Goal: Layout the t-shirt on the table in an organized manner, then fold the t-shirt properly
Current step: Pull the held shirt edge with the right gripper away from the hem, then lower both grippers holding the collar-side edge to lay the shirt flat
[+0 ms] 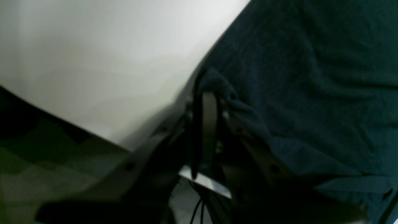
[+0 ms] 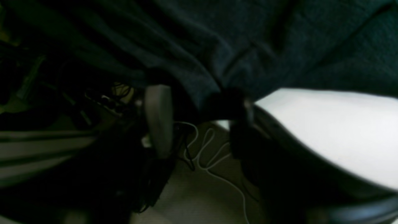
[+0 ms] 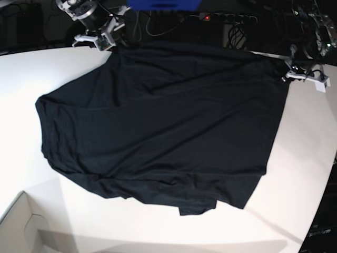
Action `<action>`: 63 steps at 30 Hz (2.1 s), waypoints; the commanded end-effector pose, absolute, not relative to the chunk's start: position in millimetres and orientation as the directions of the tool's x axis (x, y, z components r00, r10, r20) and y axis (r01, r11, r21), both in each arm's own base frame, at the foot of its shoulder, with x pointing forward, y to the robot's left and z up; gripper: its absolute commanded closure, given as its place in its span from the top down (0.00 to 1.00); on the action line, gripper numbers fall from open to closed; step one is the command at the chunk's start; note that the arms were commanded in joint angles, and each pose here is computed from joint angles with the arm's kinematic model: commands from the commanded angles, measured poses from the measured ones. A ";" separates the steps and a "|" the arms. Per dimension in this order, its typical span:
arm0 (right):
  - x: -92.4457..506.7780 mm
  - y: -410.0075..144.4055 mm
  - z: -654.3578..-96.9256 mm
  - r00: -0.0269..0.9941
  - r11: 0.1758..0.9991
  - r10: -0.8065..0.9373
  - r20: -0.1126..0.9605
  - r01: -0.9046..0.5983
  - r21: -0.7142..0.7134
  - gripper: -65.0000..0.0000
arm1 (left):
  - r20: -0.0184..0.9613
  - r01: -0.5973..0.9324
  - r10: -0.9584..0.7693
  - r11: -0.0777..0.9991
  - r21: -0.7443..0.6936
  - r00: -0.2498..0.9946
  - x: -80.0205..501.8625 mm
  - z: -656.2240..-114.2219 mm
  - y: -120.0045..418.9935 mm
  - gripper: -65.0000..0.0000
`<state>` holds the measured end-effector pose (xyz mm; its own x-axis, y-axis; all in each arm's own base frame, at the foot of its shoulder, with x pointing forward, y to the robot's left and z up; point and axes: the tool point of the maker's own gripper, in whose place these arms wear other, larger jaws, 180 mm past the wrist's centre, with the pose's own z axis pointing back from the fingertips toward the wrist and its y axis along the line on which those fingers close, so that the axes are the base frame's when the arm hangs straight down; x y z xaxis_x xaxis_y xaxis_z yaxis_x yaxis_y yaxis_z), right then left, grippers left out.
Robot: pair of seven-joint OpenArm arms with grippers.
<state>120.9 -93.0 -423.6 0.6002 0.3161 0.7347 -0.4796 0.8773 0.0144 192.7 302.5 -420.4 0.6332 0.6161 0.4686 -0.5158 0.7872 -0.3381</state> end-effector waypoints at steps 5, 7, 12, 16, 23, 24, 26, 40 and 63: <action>143.5 -101.7 -404.6 0.536 0.883 0.315 0.783 -0.469 -0.035 0.00 | 0.504 -0.496 0.600 0.799 -0.339 0.622 200.7 -408.2 307.0 0.00; 150.4 -106.0 -394.8 0.508 0.879 0.332 0.795 -0.472 -0.066 0.00 | 0.503 -0.496 0.600 0.799 -0.339 0.623 200.5 -408.3 306.8 0.00; 165.9 -110.2 -366.0 0.428 0.867 0.368 0.826 -0.479 -0.138 0.00 | 0.505 -0.495 0.600 0.799 -0.341 0.620 201.1 -407.2 307.0 0.00; 172.7 -109.5 -350.5 0.383 0.858 0.385 0.840 -0.484 -0.172 0.00 | 0.541 -0.465 0.575 0.817 -0.341 0.613 208.3 -392.9 304.1 0.00; 189.5 -109.0 -339.6 0.337 0.856 0.388 0.858 -0.477 -0.200 0.00 | 0.594 -0.425 0.551 0.833 -0.354 0.586 226.2 -372.1 300.8 0.00; 193.7 -109.0 -337.3 0.326 0.856 0.388 0.862 -0.475 -0.206 0.00 | 0.601 -0.422 0.552 0.832 -0.360 0.577 231.3 -369.0 300.9 0.00; 199.7 -109.1 -335.4 0.314 0.857 0.386 0.867 -0.471 -0.211 0.00 | 0.610 -0.417 0.555 0.831 -0.369 0.566 238.5 -365.1 301.1 0.00; 271.3 -119.0 -319.7 0.248 0.864 0.402 0.881 -0.420 -0.277 0.00 | 0.710 -0.329 0.555 0.831 -0.449 0.433 311.7 -309.6 299.2 0.00; 309.9 -134.5 -351.1 0.292 0.864 0.399 0.869 -0.436 -0.250 0.00 | 0.590 -0.339 0.644 0.762 -0.551 0.487 383.6 -342.8 280.1 0.00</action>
<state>302.4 -135.6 -366.0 0.3407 0.4133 0.8444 -0.4475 0.8612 -0.2409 373.2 274.3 -361.2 0.5204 0.6481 0.5559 -0.3635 0.7573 -0.5426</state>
